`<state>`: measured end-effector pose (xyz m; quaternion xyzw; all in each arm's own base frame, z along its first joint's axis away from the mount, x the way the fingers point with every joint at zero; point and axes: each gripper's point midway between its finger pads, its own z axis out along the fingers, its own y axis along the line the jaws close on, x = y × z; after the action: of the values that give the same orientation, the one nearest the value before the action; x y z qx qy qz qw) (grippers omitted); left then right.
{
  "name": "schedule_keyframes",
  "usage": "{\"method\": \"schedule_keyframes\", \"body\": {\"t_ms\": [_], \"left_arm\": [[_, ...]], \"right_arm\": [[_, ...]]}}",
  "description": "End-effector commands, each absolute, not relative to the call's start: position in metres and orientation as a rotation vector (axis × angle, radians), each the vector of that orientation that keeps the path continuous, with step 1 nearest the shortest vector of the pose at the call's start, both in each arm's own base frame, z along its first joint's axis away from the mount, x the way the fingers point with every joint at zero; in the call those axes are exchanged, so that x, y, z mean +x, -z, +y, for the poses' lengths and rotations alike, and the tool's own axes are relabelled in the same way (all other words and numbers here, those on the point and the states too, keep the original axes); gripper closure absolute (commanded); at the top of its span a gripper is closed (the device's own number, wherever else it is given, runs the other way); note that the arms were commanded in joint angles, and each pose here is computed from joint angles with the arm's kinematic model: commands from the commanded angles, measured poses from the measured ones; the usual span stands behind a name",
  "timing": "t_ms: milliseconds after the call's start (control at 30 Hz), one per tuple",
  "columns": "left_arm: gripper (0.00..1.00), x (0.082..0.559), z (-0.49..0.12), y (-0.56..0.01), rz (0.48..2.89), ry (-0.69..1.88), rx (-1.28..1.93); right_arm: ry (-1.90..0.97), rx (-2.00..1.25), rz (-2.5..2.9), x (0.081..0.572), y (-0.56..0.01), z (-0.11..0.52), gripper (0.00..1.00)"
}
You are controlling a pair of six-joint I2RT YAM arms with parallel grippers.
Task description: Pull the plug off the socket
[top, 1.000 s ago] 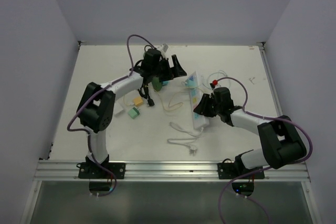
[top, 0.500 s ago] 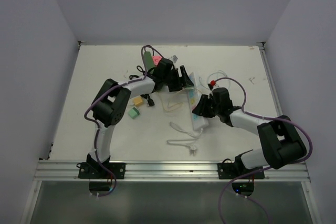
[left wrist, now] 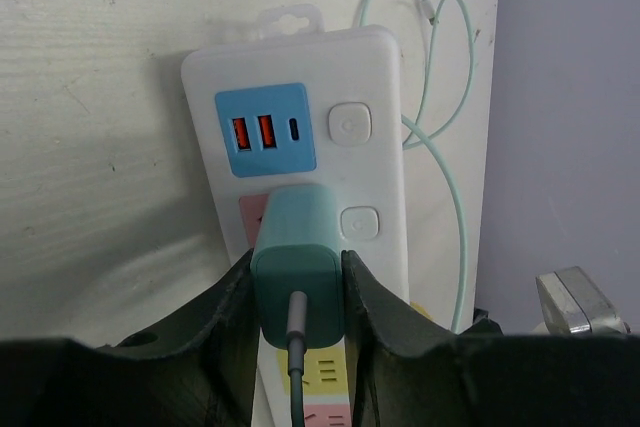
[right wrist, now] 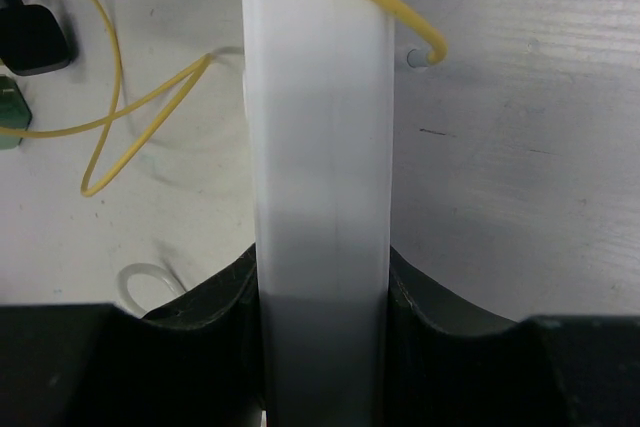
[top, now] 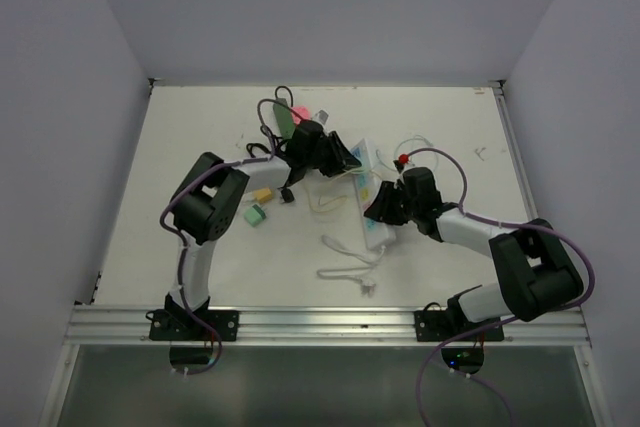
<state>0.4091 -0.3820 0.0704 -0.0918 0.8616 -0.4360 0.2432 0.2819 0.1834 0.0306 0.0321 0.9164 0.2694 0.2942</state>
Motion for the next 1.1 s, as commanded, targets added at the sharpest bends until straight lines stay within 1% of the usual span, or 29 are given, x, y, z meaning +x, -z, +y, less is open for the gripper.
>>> {"method": "schedule_keyframes", "body": {"t_ms": [0,33,167,233,300,567,800,900,1067], "left_arm": [[0.96,0.407,-0.383,-0.102,2.253,1.261,-0.25],[1.0,0.406,-0.382,-0.103,2.248,1.267,-0.258],[1.0,0.401,-0.373,-0.114,2.202,1.305,-0.337],[1.0,0.397,-0.366,-0.11,2.2,1.307,-0.381],[1.0,0.399,-0.365,-0.124,2.145,1.347,-0.411],[1.0,0.394,-0.358,-0.149,2.077,1.373,-0.42],[1.0,0.372,-0.354,-0.16,2.092,1.407,-0.353],[1.0,0.358,-0.344,-0.16,2.131,1.357,-0.288],[1.0,0.331,-0.303,-0.155,2.175,1.178,-0.236]], "right_arm": [[-0.587,0.131,2.598,0.256,0.009,0.165,1.0],[-0.575,0.151,2.601,0.256,0.009,0.163,1.0],[-0.485,0.226,2.614,0.256,0.015,0.151,1.0],[-0.428,0.273,2.633,0.253,0.018,0.143,1.0],[-0.387,0.301,2.654,0.25,0.023,0.137,1.0],[-0.274,0.409,2.678,0.248,0.031,0.122,1.0],[-0.289,0.428,2.677,0.249,0.031,0.121,1.0],[-0.374,0.418,2.64,0.254,0.023,0.126,1.0],[-0.478,0.386,2.582,0.263,0.009,0.135,1.0]]}}
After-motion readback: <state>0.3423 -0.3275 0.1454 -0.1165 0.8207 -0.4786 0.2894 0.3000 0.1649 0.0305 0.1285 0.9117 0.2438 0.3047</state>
